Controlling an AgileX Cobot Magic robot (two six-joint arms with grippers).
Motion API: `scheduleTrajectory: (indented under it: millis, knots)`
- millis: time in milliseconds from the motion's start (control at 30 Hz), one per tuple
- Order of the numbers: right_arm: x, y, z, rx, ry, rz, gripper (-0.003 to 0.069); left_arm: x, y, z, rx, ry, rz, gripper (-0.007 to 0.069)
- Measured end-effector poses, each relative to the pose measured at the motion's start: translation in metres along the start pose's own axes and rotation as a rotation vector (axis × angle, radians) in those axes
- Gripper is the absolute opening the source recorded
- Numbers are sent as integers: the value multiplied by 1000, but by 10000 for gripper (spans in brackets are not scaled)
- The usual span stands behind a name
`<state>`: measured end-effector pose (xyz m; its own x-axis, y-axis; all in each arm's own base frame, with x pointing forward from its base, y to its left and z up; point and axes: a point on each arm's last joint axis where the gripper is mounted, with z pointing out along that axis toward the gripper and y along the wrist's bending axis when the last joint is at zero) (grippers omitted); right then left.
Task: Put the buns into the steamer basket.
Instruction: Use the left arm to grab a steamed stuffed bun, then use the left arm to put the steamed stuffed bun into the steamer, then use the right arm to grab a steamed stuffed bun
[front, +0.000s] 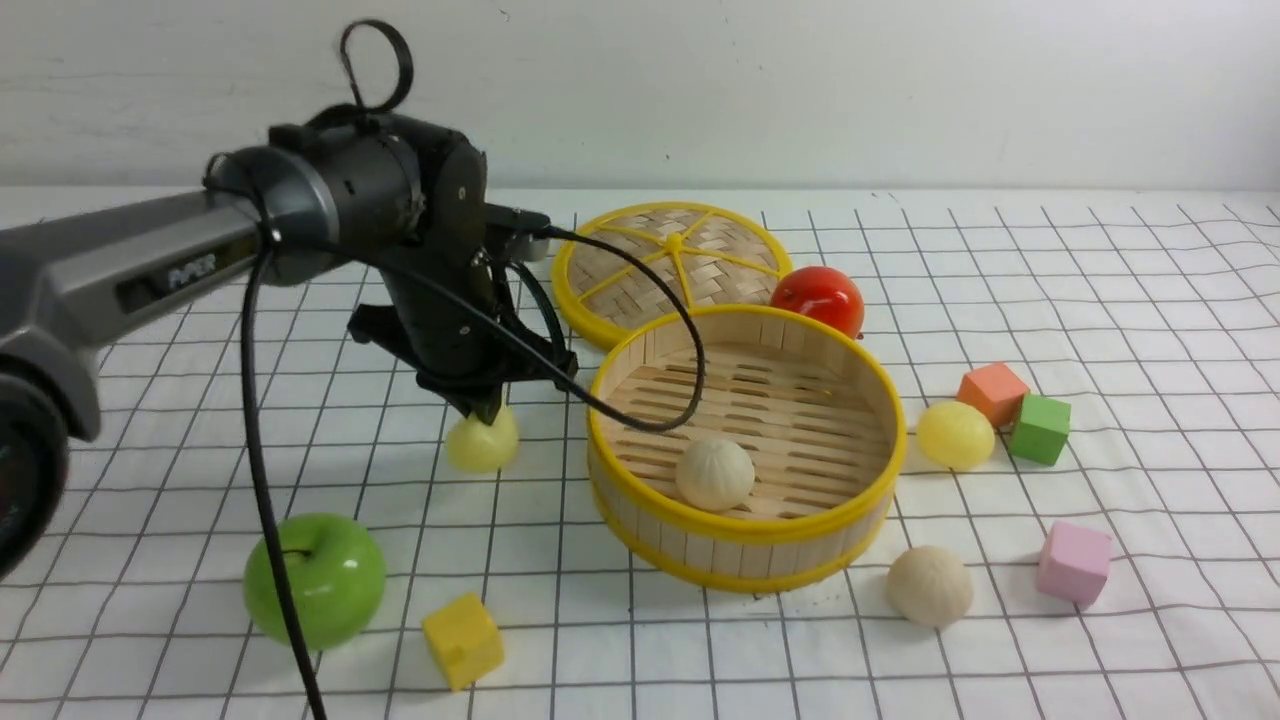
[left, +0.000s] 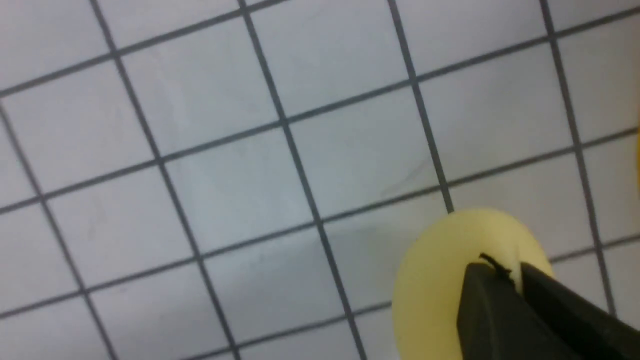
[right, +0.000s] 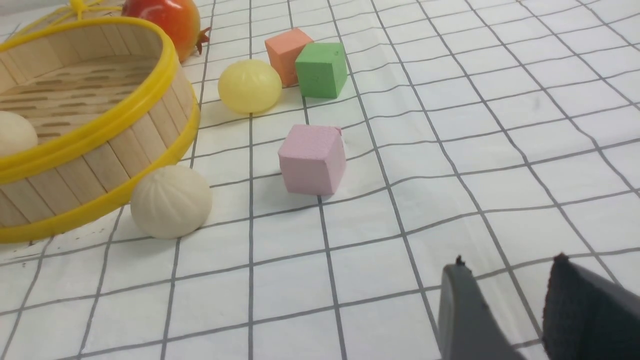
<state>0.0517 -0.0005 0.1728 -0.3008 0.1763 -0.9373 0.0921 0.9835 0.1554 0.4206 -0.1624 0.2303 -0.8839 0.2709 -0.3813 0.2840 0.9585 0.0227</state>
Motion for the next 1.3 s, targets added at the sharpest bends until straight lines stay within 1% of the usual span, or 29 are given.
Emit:
scheduleTrajectory:
  millis: [33,100,133,167,200,233,267,300,333,400,533,567,600,633,667,733,800,833,900,933,967,1033,1067,1100,1133,1167,1200,1233,1300]
  knots:
    - [0,0,0,0,0,0,241,-3,-6,-24,21,-50,23,-13]
    - [0,0,0,0,0,0,241,-7,-24,-55,77,-144,79,-13]
    - [0,0,0,0,0,0,241,-7,-26,-58,82,-148,84,-13]
    - [0,0,0,0,0,0,241,-9,-42,-69,133,-211,121,-13]
    - [0,0,0,0,0,0,241,-9,-44,-70,139,-217,122,-13]
    - [0,0,0,0,0,0,241,-11,-62,-71,182,-267,164,-13]
    - [0,0,0,0,0,0,241,-12,-71,-67,198,-281,179,-13]
    - [0,0,0,0,0,0,241,-13,-72,-66,201,-294,181,-13]
    - [0,0,0,0,0,0,241,-15,-83,-56,214,-322,198,-13]
    - [0,0,0,0,0,0,241,-19,-90,-41,219,-359,206,-13]
    - [0,0,0,0,0,0,241,-24,-95,-15,217,-407,202,-9]
    - [0,0,0,0,0,0,241,-25,-96,0,206,-410,210,6]
    - [0,0,0,0,0,0,241,-25,-96,1,206,-413,210,12]
    - [0,0,0,0,0,0,241,-24,-96,14,198,-402,214,42]
    - [0,0,0,0,0,0,241,-24,-96,15,198,-401,214,47]
    - [0,0,0,0,0,0,241,-22,-96,27,193,-380,216,134]
    - [0,0,0,0,0,0,241,-21,-96,30,193,-375,215,203]
    - [0,0,0,0,0,0,241,-21,-96,30,193,-380,214,249]
    - [0,0,0,0,0,0,241,-22,-96,27,196,-391,204,344]
    - [0,0,0,0,0,0,241,-22,-96,27,196,-391,202,353]
    - [0,0,0,0,0,0,241,-23,-96,22,205,-389,180,410]
    - [0,0,0,0,0,0,241,-23,-95,5,227,-378,135,459]
    - [0,0,0,0,0,0,241,-23,-95,-4,232,-377,132,470]
    - [0,0,0,0,0,0,241,-23,-94,-10,237,-381,123,470]
    - [0,0,0,0,0,0,241,-22,-92,-32,246,-383,117,465]
    - [0,0,0,0,0,0,241,-20,-89,-55,252,-383,113,435]
    - [0,0,0,0,0,0,241,-20,-88,-64,255,-393,112,428]
    - [0,0,0,0,0,0,241,-14,-83,-99,269,-407,105,336]
    - [0,0,0,0,0,0,241,-4,-77,-139,289,-452,98,222]
